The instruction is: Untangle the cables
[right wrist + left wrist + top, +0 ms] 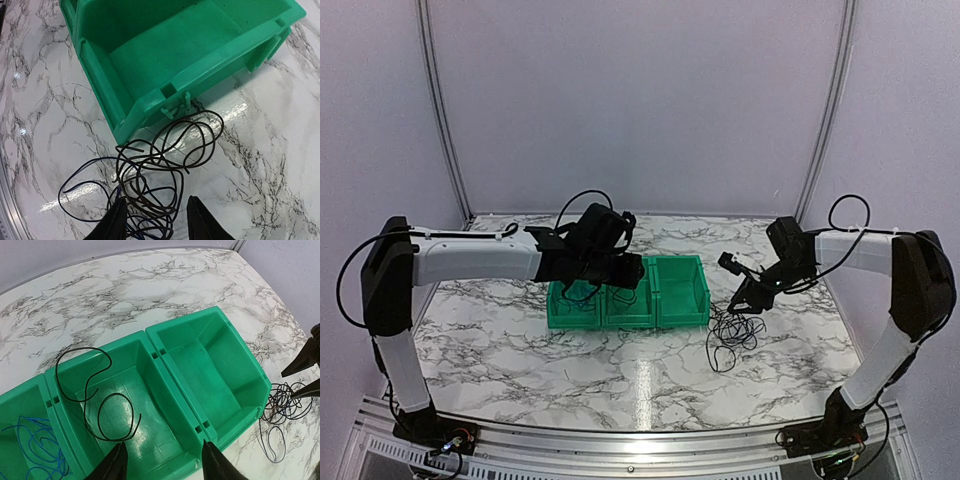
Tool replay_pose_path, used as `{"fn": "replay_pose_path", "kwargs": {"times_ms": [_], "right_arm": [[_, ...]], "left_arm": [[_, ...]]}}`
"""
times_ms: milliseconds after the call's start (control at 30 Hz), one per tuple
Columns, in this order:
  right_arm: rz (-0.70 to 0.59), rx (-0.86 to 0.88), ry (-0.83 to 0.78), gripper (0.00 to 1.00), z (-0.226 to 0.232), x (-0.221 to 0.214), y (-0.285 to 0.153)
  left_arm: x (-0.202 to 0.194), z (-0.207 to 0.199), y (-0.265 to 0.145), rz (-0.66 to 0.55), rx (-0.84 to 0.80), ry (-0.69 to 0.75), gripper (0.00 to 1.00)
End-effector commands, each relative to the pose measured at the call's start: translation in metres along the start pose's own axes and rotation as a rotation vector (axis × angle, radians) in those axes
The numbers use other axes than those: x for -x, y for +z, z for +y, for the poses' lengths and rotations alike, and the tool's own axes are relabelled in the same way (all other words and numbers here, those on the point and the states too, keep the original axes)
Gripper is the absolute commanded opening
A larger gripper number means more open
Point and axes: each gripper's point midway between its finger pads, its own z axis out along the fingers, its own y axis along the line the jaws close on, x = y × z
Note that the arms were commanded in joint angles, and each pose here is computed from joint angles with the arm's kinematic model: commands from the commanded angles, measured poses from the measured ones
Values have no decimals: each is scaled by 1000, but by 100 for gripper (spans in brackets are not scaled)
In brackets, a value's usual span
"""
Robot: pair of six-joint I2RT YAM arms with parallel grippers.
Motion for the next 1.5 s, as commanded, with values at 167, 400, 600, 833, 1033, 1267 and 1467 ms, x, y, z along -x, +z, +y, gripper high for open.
{"fn": "replay_pose_path", "kwargs": {"times_ms": [167, 400, 600, 833, 1033, 1267, 1467], "right_arm": [[-44, -3, -30, 19, 0, 20, -2], [-41, -12, -50, 42, 6, 15, -6], [-17, 3, -31, 42, 2, 7, 5], [-12, 11, -29, 29, -1, 9, 10], [-22, 17, -39, 0, 4, 13, 3], [-91, -18, -92, 0, 29, 41, -47], [-159, -27, -118, 0, 52, 62, -86]], "left_arm": [[27, -56, 14, -84, -158, -26, 53], [21, -88, 26, -74, -241, -29, 53], [15, -99, 26, -71, -266, -27, 53], [14, -108, 28, -78, -295, -35, 53], [9, -117, 33, -74, -331, -42, 53], [3, -154, 28, -113, -437, 16, 53], [9, -209, 19, -168, -547, 87, 55]]}}
